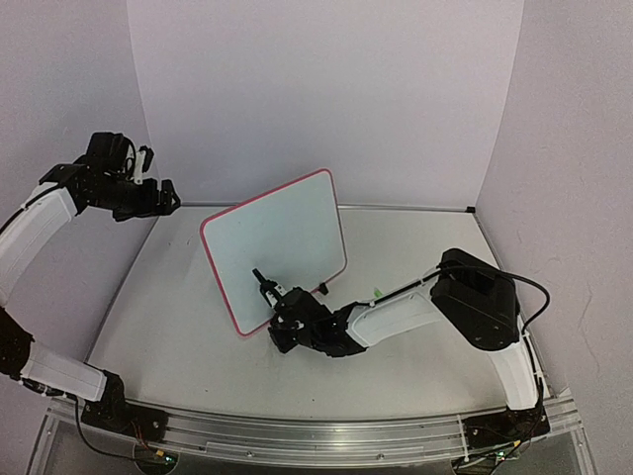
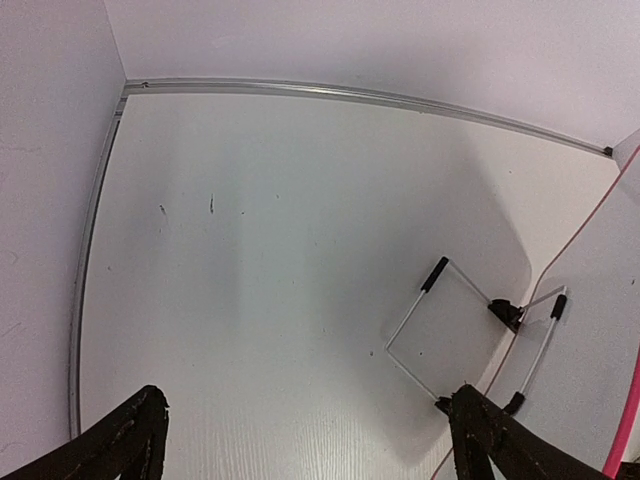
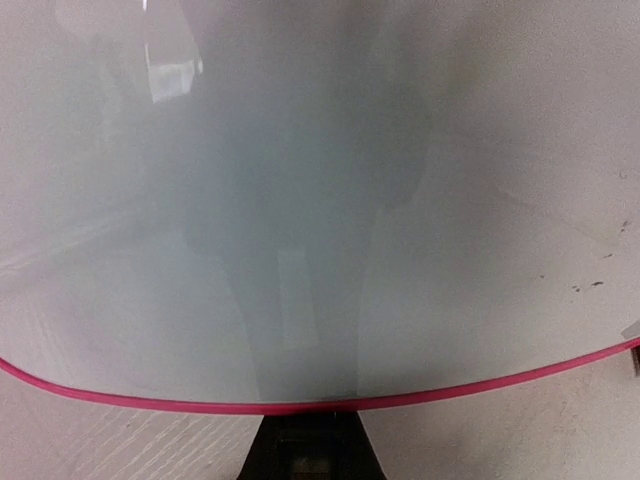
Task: Write a sentence on the whiteboard
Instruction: Move the whiteboard to the center of the board.
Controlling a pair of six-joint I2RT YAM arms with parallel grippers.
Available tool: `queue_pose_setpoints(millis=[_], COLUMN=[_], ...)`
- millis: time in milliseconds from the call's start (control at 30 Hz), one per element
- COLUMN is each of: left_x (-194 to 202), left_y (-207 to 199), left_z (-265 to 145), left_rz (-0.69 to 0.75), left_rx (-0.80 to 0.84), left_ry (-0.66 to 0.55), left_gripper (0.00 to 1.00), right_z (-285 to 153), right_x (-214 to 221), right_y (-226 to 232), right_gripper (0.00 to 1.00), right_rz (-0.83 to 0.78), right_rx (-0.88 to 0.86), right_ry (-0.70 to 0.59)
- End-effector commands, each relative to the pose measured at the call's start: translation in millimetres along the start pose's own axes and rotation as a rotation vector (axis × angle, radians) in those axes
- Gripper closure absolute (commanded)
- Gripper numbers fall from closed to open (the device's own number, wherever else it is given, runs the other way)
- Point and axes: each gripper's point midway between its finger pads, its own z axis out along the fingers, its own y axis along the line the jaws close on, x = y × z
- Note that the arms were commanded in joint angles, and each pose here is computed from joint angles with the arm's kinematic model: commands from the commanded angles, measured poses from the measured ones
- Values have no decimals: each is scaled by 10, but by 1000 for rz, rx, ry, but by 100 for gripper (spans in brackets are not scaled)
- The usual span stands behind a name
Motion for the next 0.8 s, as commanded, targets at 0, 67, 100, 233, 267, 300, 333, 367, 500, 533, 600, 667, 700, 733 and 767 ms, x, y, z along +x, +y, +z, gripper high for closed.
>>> queue_pose_setpoints(millis=[0,67,100,233,267,300,333,367,500,533,600,667,700,733,767], left_x=[-89,-72,-65,-40,-22,-15,-10,-2,42,50,73,111,125,132,139], left_y=[27,43,51,80,81,106,130,142,169,172,168,171,176,179,185], left_z=[11,43,56,79,87,93,98,104,132,138,161,204,223,237,248], left_rz=[29,32,34,38,39,38,38,37,34,34,38,43,44,45,45], left_rx=[-9,-15,-19,-29,-28,-41,-53,-59,-68,-68,-64,-64,-65,-67,-70], left_ry=[-53,-53,-55,-70,-70,-73,-76,-77,-76,-76,-68,-50,-43,-41,-40], left_gripper=[3,3,3,3,3,3,3,3,3,3,2,2,3,2,2], right_z=[64,78,83,93,92,87,81,72,15,1,-33,-52,-60,-63,-75], right_x=[41,63,80,129,134,133,135,137,154,166,181,167,150,139,113], right_y=[-646,-739,-790,-983,-1021,-1056,-1087,-1114,-1234,-1260,-1299,-1309,-1287,-1270,-1238], right_gripper=[100,100,100,100,100,100,100,100,100,100,100,100,99,93,85], right_rz=[114,133,144,194,203,211,218,222,228,237,253,260,258,257,255], right_rx=[318,350,365,416,426,435,444,456,509,514,517,508,494,480,459], right_ry=[8,15,21,36,38,37,37,36,33,34,35,37,39,42,44])
